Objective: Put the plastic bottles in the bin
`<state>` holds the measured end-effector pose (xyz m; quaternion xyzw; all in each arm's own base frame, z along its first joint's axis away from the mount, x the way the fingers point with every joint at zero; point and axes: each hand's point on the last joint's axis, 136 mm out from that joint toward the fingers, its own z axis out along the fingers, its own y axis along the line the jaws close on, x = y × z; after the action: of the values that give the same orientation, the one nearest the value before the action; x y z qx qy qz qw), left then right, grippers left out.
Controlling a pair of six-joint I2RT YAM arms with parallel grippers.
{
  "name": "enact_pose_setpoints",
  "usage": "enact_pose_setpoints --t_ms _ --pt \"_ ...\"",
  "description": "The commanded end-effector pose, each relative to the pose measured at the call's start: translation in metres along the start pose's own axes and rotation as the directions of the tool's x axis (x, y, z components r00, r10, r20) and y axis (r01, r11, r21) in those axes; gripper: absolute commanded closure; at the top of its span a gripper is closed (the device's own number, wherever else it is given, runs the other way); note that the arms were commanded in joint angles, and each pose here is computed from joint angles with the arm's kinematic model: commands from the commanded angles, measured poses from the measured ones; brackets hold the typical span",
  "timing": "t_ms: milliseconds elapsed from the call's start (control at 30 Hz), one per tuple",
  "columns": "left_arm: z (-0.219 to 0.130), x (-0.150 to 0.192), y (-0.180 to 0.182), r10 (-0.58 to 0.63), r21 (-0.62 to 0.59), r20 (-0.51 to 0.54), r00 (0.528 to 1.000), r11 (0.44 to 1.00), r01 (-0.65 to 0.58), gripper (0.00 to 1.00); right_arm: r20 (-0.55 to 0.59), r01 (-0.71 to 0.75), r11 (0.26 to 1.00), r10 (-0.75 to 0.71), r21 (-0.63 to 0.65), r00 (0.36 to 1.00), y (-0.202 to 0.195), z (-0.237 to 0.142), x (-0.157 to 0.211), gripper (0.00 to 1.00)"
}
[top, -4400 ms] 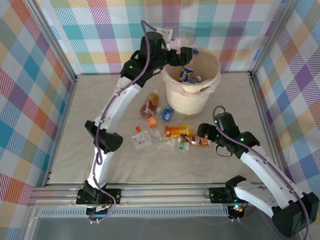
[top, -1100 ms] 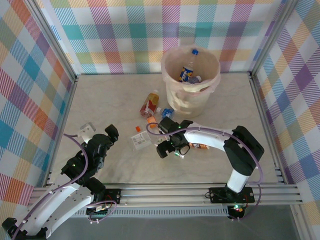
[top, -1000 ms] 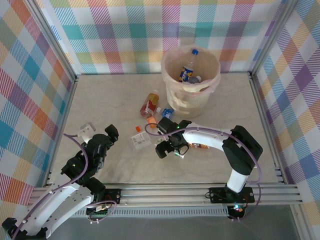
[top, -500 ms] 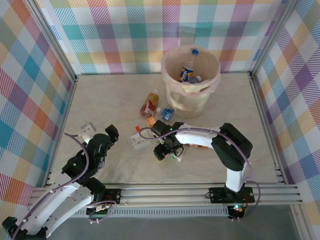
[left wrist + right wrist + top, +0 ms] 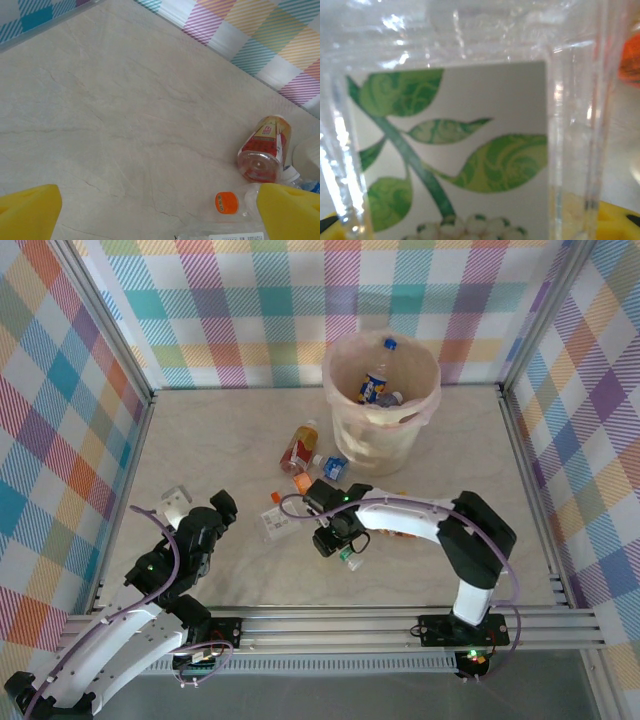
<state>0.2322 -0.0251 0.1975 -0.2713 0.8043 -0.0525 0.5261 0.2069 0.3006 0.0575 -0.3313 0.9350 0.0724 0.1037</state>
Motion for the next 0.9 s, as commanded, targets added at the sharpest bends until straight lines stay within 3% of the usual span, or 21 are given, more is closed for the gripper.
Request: enact_pose_setpoints --t_ms 0,233,500,633,867 --pt "-0.006 -0.014 0.002 -0.015 -0.022 0.036 0.999 1.0 0.015 0.0 0.079 -0.026 1.0 0.026 -0.006 0.997 0.001 -0.043 -0.007 0.68" --pt "-0.006 -0.014 0.001 -0.015 -0.021 0.035 0.999 1.0 0.015 0.0 0.313 -0.041 0.999 0.031 0.025 0.949 -0.009 -0.134 -0.043 0.69" --pt "-0.004 -0.011 -0.008 -0.013 0.013 0.018 1.0 1.0 0.013 0.0 0.603 -0.068 0.984 -0.045 0.164 0.796 -0.035 -0.257 -0.113 0.72" --pt "-0.002 -0.01 -0.015 -0.011 0.038 0.006 1.0 0.999 0.01 0.0 0.688 -0.104 0.959 -0.111 0.264 0.717 -0.056 -0.3 -0.152 0.7" --pt "0.001 -0.005 -0.026 0.008 0.067 -0.021 1.0 0.998 -0.006 0.0 0.759 -0.211 0.917 -0.135 0.34 0.637 -0.105 -0.341 -0.21 0.7"
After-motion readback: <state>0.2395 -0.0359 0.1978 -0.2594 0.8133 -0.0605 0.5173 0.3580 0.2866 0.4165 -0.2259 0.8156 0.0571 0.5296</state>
